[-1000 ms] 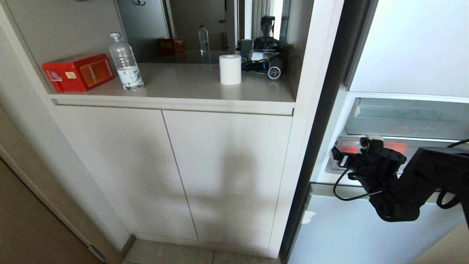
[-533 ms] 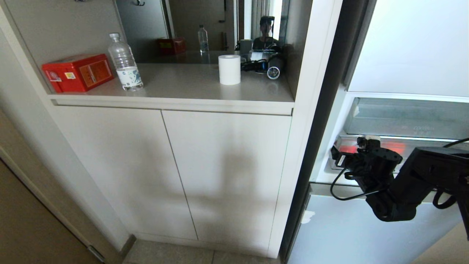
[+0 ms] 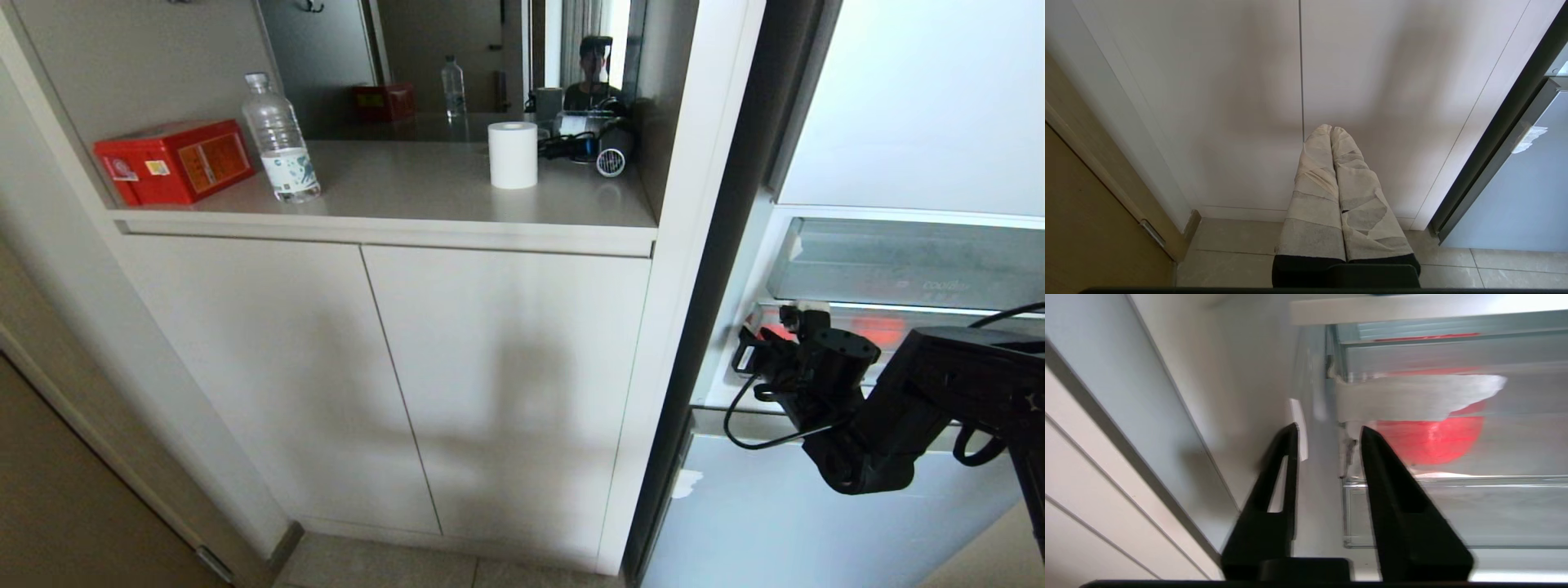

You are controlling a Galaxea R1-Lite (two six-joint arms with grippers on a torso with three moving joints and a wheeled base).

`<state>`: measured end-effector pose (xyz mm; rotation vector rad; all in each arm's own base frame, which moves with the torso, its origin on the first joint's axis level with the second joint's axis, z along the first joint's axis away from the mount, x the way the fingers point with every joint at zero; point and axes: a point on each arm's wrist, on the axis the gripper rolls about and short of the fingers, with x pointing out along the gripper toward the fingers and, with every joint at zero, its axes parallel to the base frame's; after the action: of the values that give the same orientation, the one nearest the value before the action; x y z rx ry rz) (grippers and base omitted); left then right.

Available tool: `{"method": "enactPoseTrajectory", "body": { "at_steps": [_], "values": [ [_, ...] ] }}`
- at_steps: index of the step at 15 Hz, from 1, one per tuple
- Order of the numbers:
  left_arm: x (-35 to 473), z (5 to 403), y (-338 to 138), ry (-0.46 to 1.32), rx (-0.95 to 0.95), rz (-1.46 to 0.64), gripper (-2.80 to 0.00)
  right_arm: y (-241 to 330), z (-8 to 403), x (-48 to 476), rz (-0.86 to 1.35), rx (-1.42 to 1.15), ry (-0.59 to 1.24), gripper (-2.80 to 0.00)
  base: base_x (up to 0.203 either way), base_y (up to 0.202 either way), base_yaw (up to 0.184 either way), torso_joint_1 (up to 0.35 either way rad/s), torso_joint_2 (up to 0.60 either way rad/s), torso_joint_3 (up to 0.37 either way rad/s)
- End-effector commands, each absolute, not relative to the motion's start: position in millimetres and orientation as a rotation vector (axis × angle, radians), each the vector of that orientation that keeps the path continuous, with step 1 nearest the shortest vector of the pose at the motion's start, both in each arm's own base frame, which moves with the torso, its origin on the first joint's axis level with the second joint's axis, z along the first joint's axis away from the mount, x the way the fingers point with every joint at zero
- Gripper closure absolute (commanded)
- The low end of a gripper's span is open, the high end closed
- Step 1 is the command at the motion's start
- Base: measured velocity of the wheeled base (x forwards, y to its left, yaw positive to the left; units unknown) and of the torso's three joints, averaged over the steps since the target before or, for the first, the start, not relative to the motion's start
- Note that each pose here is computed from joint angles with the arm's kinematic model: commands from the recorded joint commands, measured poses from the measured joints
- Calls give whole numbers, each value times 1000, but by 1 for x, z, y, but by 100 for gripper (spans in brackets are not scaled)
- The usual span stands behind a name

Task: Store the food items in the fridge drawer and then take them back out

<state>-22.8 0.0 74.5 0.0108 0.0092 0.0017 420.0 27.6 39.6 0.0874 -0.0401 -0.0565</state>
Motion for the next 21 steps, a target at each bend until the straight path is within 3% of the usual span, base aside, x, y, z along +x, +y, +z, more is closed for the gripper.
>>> {"method": "enactPoseTrajectory", "body": {
  "at_steps": [1,9,21],
  "values": [
    [-23,75,0,11,11,2,0,27,41,420,-61,89,-50,0,0,0,0,0,0,0],
    [-23,75,0,11,11,2,0,26,43,412,-64,92,-39,0,0,0,0,0,0,0],
    [-23,75,0,11,11,1,0,20,58,314,-64,81,148,0,0,0,0,0,0,0]
  ]
}}
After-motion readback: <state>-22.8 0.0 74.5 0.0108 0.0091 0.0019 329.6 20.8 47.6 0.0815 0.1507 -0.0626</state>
